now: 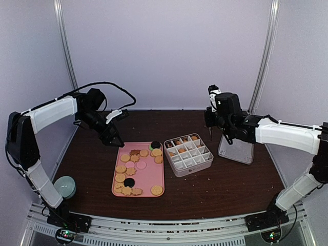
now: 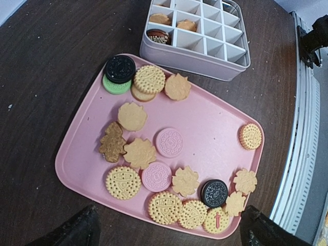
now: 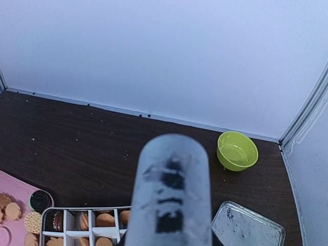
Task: Pack the cookies
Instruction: Move the packing box to the center of the board.
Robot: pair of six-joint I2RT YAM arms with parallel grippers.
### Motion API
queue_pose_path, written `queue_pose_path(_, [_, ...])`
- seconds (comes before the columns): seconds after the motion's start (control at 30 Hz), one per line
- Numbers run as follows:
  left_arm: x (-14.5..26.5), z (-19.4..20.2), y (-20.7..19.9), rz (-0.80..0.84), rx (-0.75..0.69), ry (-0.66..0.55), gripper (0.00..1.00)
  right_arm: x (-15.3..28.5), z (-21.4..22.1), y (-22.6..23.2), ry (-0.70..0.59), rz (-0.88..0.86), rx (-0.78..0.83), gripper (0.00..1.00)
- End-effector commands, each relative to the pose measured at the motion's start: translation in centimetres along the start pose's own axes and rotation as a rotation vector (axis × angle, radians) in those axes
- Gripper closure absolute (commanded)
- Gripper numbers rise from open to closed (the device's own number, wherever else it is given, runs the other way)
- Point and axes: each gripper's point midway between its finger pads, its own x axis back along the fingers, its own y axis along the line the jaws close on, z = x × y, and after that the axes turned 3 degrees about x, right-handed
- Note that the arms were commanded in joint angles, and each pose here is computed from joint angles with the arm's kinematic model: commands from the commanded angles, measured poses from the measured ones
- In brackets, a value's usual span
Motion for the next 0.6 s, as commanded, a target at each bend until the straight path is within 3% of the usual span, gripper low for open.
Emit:
queue_pose_path(0.0, [1.3,0.0,-0.2,-0.018,-0.018,-0.014,0.02,-0.4,2.2,-1.0,0.042,0.059,0.048,0.78])
queue_pose_path(0.23, [2.7,0.6,0.3,-0.043,0.005,-0.024,0.02,0.4,4.5,1.5,0.083,-0.023,0.061,0.8])
queue_pose_path(0.57, [4.5,1.3,0.5,-0.082,0.015,-0.035,0.02,4.5,4.5,5.7,0.055,-0.148,-0.011,0.82])
